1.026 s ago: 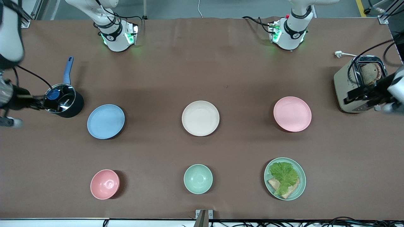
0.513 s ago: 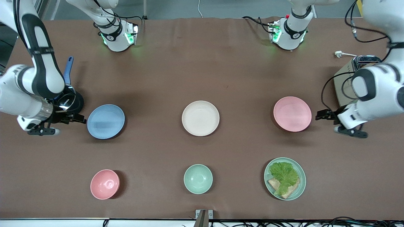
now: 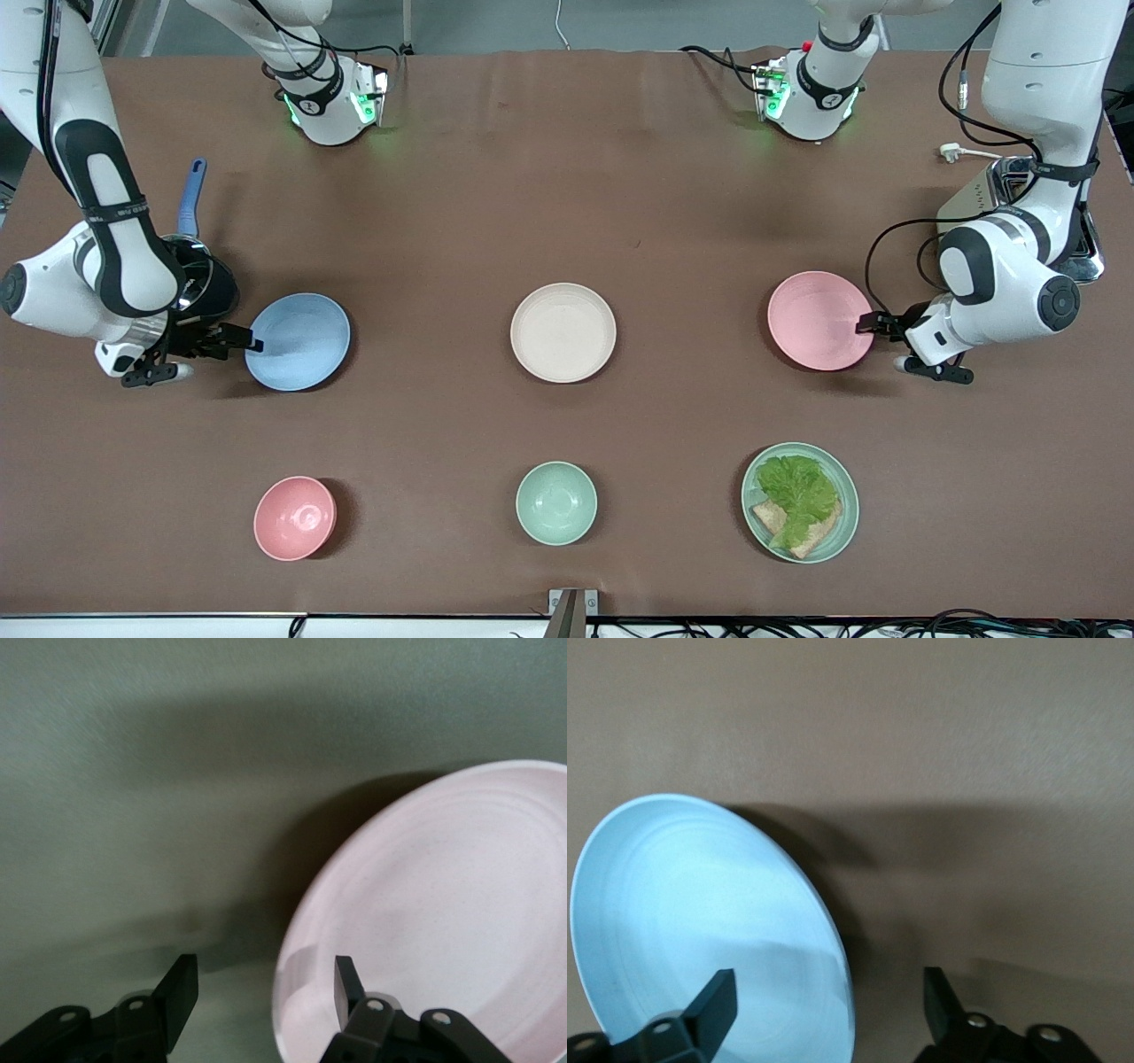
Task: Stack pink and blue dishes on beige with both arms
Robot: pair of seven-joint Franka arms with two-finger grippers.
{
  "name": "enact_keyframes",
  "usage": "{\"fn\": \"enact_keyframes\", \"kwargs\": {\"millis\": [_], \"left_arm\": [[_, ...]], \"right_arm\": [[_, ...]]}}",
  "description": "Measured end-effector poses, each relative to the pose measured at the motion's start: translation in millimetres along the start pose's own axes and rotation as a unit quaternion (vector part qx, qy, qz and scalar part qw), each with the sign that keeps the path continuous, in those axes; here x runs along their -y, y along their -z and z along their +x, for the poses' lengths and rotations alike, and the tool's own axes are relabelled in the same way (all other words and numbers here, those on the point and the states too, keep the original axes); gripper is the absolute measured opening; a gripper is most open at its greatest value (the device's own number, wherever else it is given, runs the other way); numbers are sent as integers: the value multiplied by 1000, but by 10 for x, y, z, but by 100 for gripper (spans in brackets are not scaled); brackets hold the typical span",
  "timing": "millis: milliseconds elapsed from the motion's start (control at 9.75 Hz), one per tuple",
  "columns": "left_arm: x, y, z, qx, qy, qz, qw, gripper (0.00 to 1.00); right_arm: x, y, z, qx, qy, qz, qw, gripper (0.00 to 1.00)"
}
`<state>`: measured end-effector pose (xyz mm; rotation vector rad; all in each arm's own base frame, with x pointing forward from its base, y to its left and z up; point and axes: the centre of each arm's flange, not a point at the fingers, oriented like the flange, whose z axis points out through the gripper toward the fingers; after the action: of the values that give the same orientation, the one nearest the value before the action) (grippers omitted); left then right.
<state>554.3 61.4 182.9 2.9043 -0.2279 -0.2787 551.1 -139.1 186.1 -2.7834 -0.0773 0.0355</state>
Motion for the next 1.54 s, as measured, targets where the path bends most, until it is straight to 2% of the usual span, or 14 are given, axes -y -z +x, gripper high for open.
{"fn": "enact_keyframes", "kwargs": {"millis": [103, 205, 308, 513, 615, 923, 1128, 1333, 1436, 1538], "left_arm": [[-30, -30, -5, -2, 6, -9, 1000, 65], [-49, -33, 2, -4, 6, -13, 1000, 50], [-51, -25, 4, -5, 4, -14, 1000, 34], [-93, 116, 26, -12, -7, -17, 1000, 7], [-181, 329, 40, -16, -16, -26, 999, 6], [-831, 1305, 92, -44, -55, -53, 996, 6], [-1752, 1546, 164, -52, -43, -63, 996, 6], [-2865, 1410, 210, -31, -18, -76, 996, 6], [-3326, 1270, 226, -20, -8, -84, 996, 6], [-3696, 1041, 284, -24, 4, -96, 995, 6]], "right_arm": [[-10, -78, -72, -1, -8, 0, 1000, 82], [-19, -142, -136, 0, -14, 0, 1000, 76], [-24, -170, -168, 1, -17, 1, 1000, 56], [-27, -171, -179, -2, -30, 11, 999, 27], [-12, -164, -181, 4, -43, 23, 999, 11], [-39, 216, -28, 21, -77, 63, 995, 8], [27, 682, 219, 29, -91, 76, 992, 8], [328, 1212, 476, 67, -110, 61, 990, 8], [561, 1389, 579, 74, -121, 52, 989, 8], [836, 1461, 653, 79, -129, 36, 988, 8]]}}
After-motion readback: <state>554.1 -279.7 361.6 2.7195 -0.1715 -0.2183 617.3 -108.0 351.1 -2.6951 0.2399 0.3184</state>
